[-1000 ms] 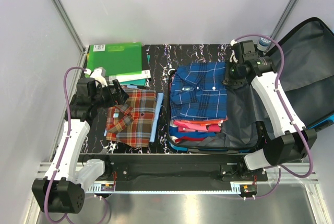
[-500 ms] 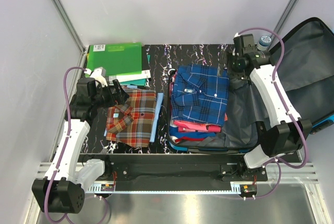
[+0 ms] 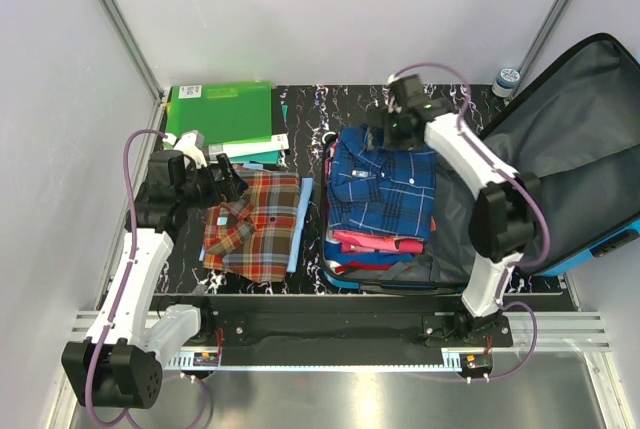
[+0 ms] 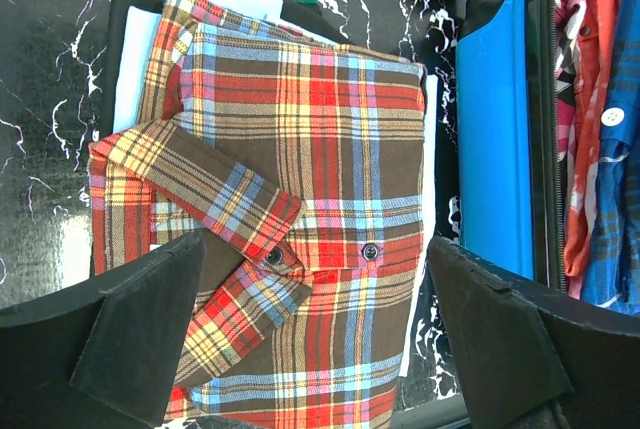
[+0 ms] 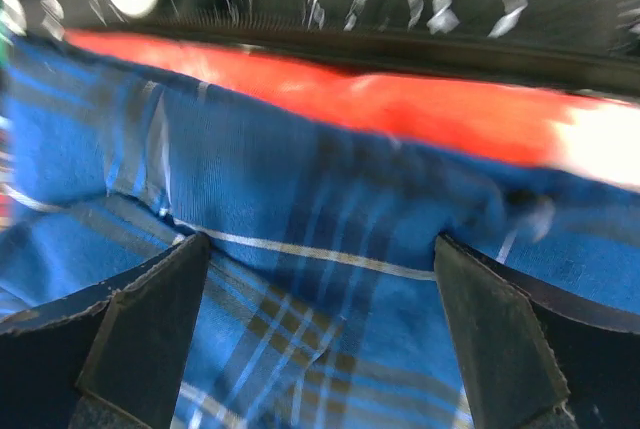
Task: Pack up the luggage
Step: Place the clothes in the luggage, then pick up the clothes at the center of the board.
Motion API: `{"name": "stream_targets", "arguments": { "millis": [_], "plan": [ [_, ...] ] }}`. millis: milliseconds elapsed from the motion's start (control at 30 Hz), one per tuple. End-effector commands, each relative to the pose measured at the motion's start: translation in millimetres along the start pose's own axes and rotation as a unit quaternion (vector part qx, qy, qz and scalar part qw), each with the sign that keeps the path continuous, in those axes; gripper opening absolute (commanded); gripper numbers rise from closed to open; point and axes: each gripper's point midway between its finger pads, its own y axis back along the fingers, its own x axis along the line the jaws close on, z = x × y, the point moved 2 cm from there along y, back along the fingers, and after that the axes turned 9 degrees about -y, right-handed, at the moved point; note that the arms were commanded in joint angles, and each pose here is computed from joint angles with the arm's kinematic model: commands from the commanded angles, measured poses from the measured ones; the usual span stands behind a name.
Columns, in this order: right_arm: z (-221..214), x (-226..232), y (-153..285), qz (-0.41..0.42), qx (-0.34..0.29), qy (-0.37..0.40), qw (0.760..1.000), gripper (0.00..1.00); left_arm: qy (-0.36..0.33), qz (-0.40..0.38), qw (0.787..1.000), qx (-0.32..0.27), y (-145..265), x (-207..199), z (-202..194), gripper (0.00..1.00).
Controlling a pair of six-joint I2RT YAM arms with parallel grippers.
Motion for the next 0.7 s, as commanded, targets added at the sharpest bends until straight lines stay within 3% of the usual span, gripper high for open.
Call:
{"name": "stream_targets", "arguments": {
  "millis": [0,167,267,367,567,667],
  "plan": [
    [-57,23,-37,0.006,0.062,0.041,0.997,0.99,-0.003,-0.011,1.0,-0.023,-1,-3,10,0.99],
    [-121,20,-61,-0.011,0.126,0.057,0.99,0.99,-0.003,-0.009,1.0,-0.023,-2,-2,10,0.99],
    [-126,20,-59,-0.011,0.125,0.057,0.99,0.98,-0.002,-0.005,1.0,-0.021,-3,0,9,0.99],
    [-101,28,-42,-0.008,0.084,0.055,0.995,0.98,0.0,-0.001,1.0,-0.017,-4,1,7,0.99],
    [-30,71,37,0.046,-0.039,0.044,0.997,0.98,0.0,0.065,0.998,-0.003,-9,24,4,0.99],
    [-31,114,67,0.105,-0.059,0.059,0.991,0.98,-0.003,0.073,0.997,-0.01,-6,26,7,0.99]
  ]
}}
